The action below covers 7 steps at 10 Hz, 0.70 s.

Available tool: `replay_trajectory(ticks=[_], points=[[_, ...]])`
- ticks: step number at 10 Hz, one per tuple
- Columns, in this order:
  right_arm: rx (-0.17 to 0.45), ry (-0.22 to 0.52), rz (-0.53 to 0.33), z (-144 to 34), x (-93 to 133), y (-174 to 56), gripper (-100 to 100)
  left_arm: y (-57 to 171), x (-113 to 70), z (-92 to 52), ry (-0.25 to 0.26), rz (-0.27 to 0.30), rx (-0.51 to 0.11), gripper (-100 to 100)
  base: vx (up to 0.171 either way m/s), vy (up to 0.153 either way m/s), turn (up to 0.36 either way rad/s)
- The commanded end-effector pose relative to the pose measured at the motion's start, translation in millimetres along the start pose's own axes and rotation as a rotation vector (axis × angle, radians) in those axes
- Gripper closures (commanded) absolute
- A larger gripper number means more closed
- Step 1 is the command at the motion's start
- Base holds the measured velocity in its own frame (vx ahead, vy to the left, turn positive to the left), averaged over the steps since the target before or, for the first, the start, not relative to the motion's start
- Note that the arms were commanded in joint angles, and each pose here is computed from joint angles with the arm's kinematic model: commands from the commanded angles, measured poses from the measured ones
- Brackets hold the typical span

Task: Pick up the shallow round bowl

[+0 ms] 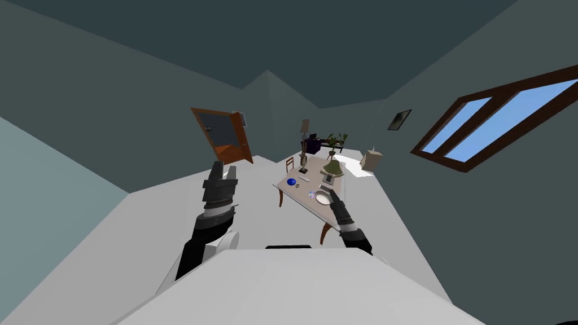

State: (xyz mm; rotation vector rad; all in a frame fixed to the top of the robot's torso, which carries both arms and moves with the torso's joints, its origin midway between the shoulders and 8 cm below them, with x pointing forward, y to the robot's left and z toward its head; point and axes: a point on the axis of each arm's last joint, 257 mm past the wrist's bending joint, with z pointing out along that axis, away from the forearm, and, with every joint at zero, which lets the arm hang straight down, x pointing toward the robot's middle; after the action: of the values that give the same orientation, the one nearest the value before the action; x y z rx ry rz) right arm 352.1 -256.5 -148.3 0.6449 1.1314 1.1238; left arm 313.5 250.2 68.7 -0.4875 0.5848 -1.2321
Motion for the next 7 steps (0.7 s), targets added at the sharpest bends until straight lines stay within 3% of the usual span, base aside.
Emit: replay_trajectory(ticks=[1,3,4,7], points=[[0.083,0.037,-0.028,-19.3,4.0,-29.0,-100,0.0,0.0,0.0,0.000,0.000,0.000,0,-0.002,0.084,0.144],[0.213,0.103,-0.083,-50.6,12.5,-74.4,-100,0.0,0.0,0.0,0.000,0.000,0.000,0,0.020,0.136,0.193],[0.228,0.105,-0.082,-54.5,13.4,-80.6,-100,0.0,0.0,0.0,0.000,0.000,0.000,0,0.023,0.114,0.104],[0.376,0.180,-0.142,-98.7,19.6,-130.4,-100,0.0,0.0,0.0,0.000,0.000,0.000,0,0.037,0.086,0.138]])
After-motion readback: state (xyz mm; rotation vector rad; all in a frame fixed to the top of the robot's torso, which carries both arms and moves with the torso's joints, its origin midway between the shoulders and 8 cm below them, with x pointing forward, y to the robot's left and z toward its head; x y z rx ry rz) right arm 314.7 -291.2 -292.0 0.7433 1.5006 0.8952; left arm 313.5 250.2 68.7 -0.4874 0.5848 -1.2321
